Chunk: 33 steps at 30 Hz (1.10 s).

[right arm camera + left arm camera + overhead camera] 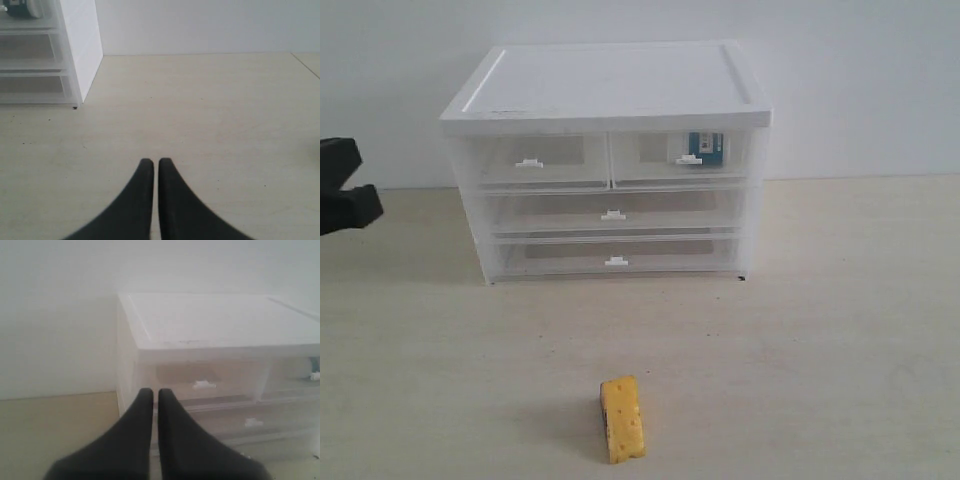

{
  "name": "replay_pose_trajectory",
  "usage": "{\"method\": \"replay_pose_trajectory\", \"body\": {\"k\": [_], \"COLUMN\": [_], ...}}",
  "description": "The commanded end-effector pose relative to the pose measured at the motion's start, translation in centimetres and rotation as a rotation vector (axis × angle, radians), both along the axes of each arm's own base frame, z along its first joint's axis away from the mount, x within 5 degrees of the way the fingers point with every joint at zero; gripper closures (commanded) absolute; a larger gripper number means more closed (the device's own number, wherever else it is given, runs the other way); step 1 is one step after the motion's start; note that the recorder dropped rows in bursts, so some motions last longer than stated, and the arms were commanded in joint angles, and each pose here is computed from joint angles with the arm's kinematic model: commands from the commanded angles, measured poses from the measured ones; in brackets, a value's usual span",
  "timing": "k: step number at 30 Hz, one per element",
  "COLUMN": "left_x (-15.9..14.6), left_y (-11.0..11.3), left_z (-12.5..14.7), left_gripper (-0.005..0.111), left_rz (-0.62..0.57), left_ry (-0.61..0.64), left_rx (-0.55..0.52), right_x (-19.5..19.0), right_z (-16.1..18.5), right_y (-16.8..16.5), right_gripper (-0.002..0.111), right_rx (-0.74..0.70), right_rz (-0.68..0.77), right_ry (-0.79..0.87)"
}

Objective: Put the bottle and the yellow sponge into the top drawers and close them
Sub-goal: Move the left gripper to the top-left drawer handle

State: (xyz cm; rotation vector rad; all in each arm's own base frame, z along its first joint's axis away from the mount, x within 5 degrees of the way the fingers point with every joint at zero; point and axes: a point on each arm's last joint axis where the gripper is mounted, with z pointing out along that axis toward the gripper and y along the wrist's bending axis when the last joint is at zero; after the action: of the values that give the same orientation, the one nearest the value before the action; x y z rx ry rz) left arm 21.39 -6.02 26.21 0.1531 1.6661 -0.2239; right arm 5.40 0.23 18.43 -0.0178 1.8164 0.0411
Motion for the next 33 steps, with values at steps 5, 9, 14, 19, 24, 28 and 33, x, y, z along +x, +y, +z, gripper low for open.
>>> {"method": "replay_pose_trajectory", "body": {"k": [5,9,14,19,24,28,33], "left_x": [1.5,1.8,2.4,2.9,3.9,4.7,6.1], "left_y": [-5.1,-7.0,-7.3,-8.6,-10.0,-10.6,-10.6], "left_z": [-3.2,-5.1,-6.9,-7.6,-7.2,-7.5,-8.5], "left_gripper": [0.102,0.102,0.099,0.054,0.008,0.013,0.014], "left_rz": [0.048,0.031,0.040,-0.045,-0.099,-0.094,0.002], "left_ry": [-0.109,-0.159,-0.130,-0.123,-0.157,-0.143,-0.140], "left_rx": [0.065,0.080,0.037,0.081,0.037,0.015,-0.011], "right_x": [0.0,0.0,0.0,0.0,0.0,0.0,0.0], "right_z": [0.0,0.0,0.0,0.0,0.0,0.0,0.0], "right_y": [0.0,0.0,0.0,0.0,0.0,0.0,0.0], "right_gripper": [0.107,0.107,0.107,0.107,0.107,0.107,0.107], "right_rx": [-0.006,-0.006,-0.006,-0.004,-0.004,-0.004,-0.004], "right_rz": [-0.001,-0.001,-0.001,-0.002,-0.002,-0.002,-0.002], "right_ry": [-0.011,-0.011,-0.011,-0.011,-0.011,-0.011,-0.011]}}
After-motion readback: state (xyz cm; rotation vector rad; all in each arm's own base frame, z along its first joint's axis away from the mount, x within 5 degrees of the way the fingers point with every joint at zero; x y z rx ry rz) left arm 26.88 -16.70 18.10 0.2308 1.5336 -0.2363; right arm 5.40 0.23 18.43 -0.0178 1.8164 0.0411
